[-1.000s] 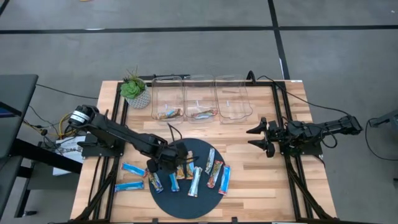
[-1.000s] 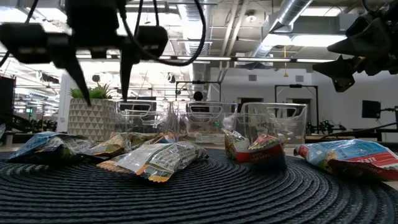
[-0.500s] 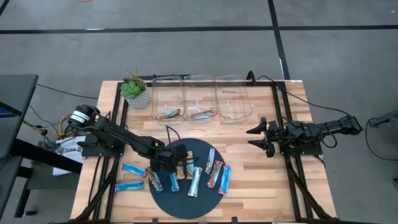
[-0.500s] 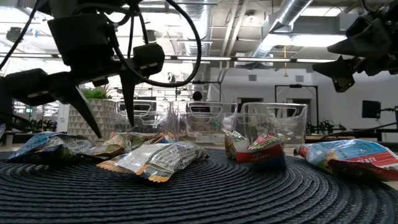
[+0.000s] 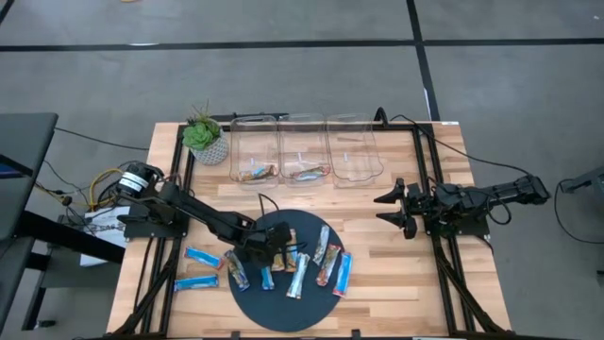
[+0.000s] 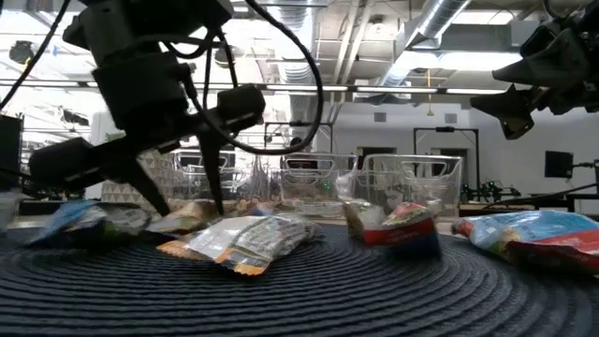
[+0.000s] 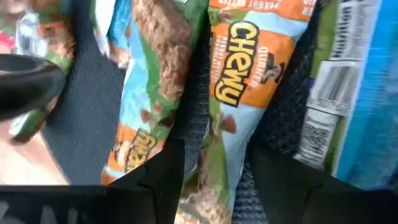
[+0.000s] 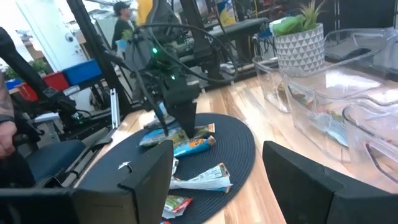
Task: Pick and place Granola Bars by type
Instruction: Put the orange bar into the left transparent bin
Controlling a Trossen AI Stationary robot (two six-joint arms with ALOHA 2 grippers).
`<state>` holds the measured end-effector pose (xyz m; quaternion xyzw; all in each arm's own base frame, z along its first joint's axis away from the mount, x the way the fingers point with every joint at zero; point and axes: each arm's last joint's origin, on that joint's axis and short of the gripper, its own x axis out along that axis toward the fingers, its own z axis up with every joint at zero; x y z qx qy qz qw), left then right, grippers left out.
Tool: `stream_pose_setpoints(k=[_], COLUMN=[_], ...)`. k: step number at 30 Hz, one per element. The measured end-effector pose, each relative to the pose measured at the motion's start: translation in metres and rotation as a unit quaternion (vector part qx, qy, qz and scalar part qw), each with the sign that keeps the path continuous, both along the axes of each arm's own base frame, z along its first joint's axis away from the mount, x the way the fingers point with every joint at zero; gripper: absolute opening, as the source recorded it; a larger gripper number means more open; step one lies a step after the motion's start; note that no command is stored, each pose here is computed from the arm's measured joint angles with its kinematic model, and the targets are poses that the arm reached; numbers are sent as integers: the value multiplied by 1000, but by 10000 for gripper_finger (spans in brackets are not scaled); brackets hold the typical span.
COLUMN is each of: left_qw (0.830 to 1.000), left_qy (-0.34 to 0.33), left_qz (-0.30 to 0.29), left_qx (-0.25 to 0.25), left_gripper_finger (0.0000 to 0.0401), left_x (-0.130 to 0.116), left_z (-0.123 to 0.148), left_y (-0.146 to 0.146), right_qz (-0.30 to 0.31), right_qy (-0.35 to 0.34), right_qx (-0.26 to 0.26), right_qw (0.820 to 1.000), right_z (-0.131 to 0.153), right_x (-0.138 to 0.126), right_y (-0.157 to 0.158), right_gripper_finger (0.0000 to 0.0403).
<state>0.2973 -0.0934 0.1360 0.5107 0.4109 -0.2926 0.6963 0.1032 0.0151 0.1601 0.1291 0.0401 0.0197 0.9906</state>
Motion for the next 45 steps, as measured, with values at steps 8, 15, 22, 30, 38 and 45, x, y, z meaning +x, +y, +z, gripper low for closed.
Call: stream_pose_setpoints(k=[8,15,22,30,38,45], left_qw=[1000,999,998,993,972,941], left_qy=[8,24,27,3,-59,-125], left_qz=[-6,10,37,98,195,255], left_qx=[-11,-30,-42,-58,-116,-187], left_gripper_finger=[168,113,60,43,46,45], left_x=[-1,-3,-3,6,33,60], left_z=[-1,-2,-2,9,42,89], left_y=[0,0,0,0,3,8], right_qz=[0,0,0,0,0,0], right_qy=[0,-1,-1,-1,-1,-1], right_qx=[0,0,0,0,0,0], right_qw=[1000,1000,1000,1000,1000,1000], right_z=[0,0,0,0,0,0], right_x=[0,0,0,0,0,0], right_y=[0,0,0,0,0,0], right_gripper_finger=[244,244,244,244,244,244])
